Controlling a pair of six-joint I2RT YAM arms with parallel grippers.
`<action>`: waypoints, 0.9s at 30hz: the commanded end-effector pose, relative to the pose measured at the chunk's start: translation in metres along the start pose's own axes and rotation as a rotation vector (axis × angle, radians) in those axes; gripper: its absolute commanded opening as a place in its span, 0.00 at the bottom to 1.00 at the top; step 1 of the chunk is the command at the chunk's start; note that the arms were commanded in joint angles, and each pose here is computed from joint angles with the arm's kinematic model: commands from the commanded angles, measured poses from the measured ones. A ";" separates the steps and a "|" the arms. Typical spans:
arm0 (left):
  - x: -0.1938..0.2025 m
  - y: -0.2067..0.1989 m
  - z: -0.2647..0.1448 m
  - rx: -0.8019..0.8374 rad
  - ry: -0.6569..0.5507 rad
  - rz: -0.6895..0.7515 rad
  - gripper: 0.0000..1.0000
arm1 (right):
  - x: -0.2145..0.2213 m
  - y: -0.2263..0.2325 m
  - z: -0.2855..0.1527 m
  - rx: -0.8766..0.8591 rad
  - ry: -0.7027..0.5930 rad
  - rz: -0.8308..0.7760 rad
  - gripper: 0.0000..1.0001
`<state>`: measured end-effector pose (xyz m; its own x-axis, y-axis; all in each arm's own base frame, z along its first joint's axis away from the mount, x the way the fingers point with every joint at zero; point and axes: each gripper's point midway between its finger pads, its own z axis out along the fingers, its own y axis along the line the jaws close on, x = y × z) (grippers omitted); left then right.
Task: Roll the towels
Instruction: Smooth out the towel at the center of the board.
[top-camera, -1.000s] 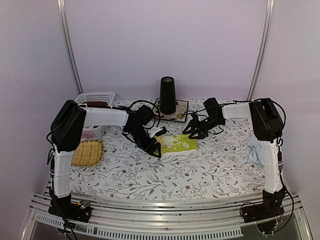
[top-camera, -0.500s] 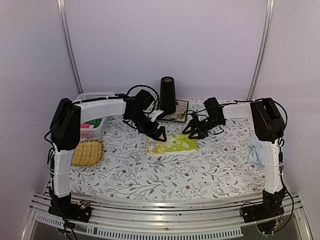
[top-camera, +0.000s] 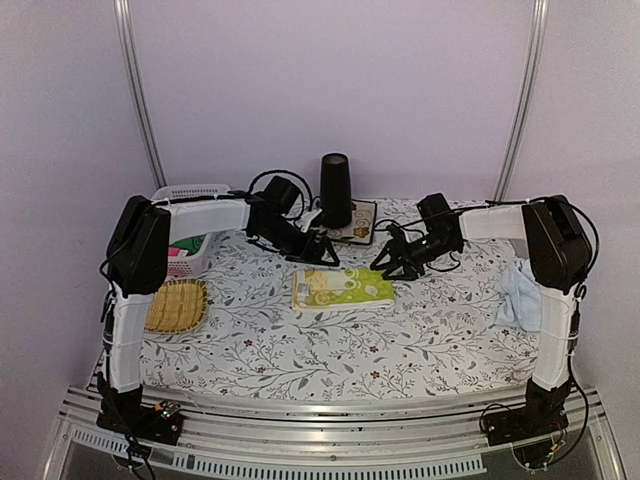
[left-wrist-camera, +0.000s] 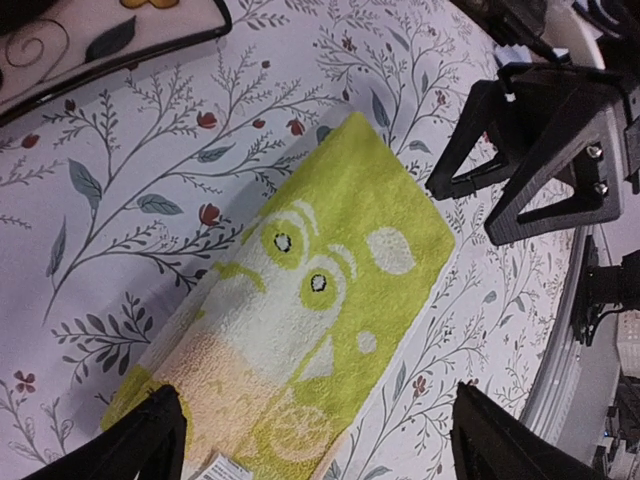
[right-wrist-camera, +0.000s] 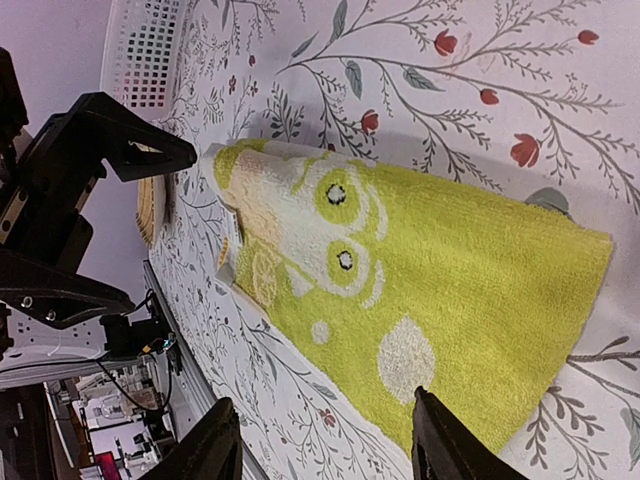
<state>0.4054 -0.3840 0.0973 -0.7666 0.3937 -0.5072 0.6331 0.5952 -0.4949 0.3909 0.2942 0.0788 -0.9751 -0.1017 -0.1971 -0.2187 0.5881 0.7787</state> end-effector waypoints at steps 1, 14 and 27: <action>0.009 -0.002 0.016 0.076 0.012 -0.037 0.91 | 0.015 0.003 0.000 -0.035 0.021 -0.020 0.59; 0.050 0.039 0.042 -0.047 0.103 -0.086 0.91 | 0.042 -0.017 0.012 -0.041 0.082 0.050 0.59; 0.036 0.050 0.027 -0.095 0.029 -0.064 0.96 | 0.040 -0.012 0.009 -0.045 0.090 0.036 0.59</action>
<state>0.4039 -0.3746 0.0349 -0.8079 0.3880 -0.4435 0.5825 0.6395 -0.5017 0.3562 0.2866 0.0478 -0.9864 -0.1307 -0.0999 -0.1576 0.5768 0.8015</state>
